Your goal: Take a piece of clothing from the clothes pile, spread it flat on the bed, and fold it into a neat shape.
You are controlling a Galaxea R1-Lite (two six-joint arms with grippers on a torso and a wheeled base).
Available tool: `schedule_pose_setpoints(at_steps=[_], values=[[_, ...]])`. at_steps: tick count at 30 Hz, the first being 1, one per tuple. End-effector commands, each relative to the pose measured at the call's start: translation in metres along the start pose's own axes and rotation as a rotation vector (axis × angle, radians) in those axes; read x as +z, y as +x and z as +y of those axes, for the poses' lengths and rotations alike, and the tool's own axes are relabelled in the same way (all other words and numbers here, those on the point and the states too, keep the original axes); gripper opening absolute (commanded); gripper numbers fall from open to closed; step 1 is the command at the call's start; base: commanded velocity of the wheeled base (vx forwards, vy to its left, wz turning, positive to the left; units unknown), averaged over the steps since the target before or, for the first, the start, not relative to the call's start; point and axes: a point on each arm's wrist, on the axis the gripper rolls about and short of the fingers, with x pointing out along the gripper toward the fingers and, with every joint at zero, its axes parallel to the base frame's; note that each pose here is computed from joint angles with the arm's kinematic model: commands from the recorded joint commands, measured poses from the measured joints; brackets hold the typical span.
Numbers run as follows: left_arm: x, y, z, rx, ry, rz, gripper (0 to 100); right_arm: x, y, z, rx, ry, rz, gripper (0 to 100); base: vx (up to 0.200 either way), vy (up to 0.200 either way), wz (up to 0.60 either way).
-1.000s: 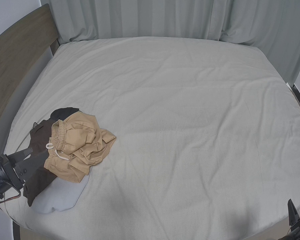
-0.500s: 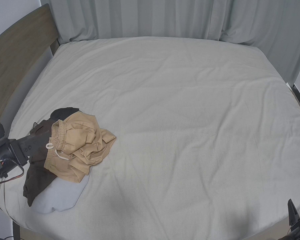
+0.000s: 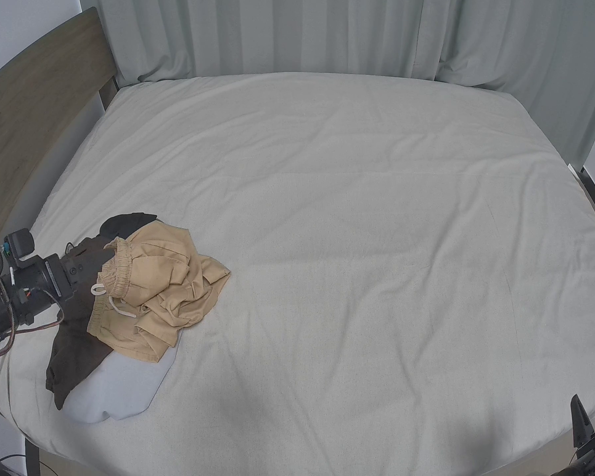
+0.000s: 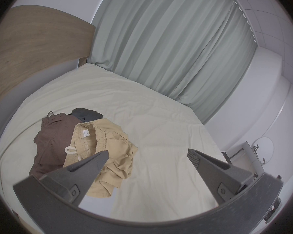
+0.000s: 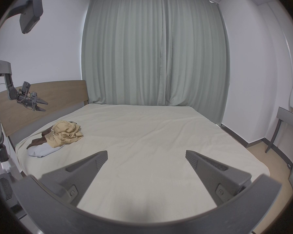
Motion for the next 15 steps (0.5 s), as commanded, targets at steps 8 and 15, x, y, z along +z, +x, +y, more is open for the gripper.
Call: schedule_pose_setpoints(at_steps=[8,15], values=[[-0.001,0.045,0.041,0.047,-0.044,0.039,100,-0.005,0.000,0.000,0.002,0.000,0.001,100,0.000,0.000,0.00],[0.000,0.068,0.057,0.044,-0.042,0.019,100,-0.005,0.000,0.000,0.004,0.001,0.001,100,0.000,0.000,0.00]])
